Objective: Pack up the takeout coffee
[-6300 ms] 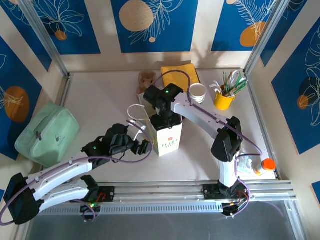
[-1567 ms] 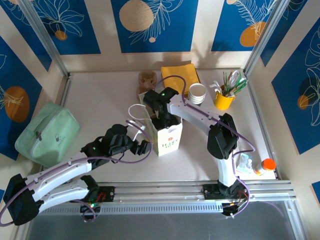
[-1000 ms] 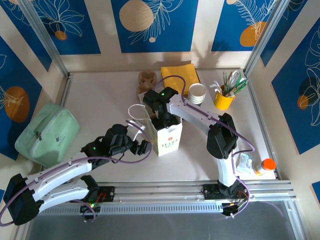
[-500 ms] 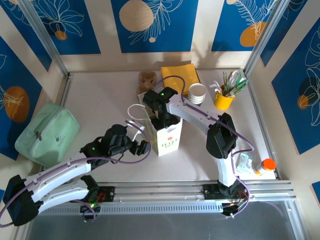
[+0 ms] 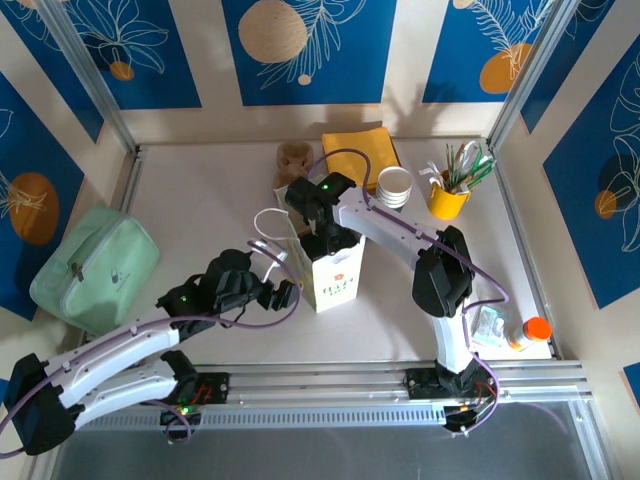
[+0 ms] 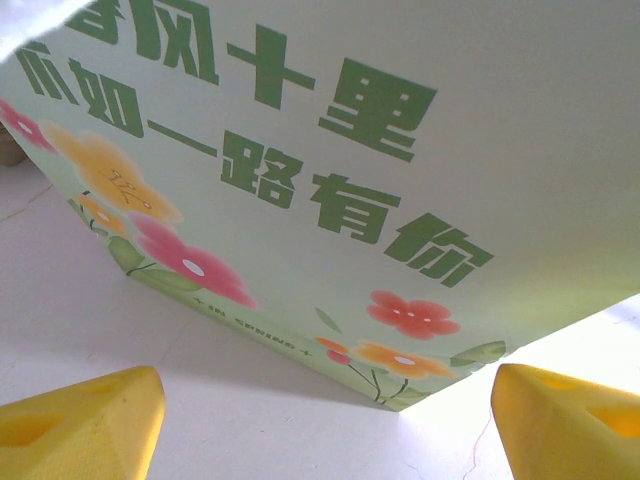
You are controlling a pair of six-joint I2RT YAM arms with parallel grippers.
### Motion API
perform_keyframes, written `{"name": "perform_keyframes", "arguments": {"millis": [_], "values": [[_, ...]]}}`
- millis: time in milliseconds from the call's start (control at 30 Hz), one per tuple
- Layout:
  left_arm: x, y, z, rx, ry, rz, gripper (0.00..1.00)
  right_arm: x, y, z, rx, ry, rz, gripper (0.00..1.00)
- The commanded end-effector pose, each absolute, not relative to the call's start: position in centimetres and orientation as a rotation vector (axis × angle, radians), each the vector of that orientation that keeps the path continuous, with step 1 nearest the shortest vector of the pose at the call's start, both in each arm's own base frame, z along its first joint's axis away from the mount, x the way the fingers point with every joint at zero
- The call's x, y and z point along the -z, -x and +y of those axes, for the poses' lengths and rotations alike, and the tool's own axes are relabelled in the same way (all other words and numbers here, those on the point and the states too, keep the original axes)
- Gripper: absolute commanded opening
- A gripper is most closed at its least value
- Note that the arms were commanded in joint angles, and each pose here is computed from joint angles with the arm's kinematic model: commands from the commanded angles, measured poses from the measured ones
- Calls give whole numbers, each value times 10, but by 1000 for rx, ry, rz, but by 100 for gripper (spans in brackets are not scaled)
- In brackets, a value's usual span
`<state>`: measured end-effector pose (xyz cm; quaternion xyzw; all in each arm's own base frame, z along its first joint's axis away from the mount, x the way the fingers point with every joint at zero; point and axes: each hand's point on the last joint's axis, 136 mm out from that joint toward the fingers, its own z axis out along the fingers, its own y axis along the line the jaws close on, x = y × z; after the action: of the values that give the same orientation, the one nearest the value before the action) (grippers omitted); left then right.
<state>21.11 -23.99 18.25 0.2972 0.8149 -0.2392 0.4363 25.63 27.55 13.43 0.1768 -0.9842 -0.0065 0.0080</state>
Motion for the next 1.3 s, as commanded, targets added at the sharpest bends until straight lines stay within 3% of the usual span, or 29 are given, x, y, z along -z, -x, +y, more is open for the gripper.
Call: {"name": "perform_keyframes", "arguments": {"millis": [0,433,1267], "values": [[-191,-211,-239,583,-745,2006,85,-151,-255,278,47,-577,-3103,85],[-191,-211,-238,581,-742,2007,85,-154,-255,279,50,-581,-3107,76],[-190,-212,-239,574,-740,2012,85,-176,-258,280,64,-596,-3137,81]]}}
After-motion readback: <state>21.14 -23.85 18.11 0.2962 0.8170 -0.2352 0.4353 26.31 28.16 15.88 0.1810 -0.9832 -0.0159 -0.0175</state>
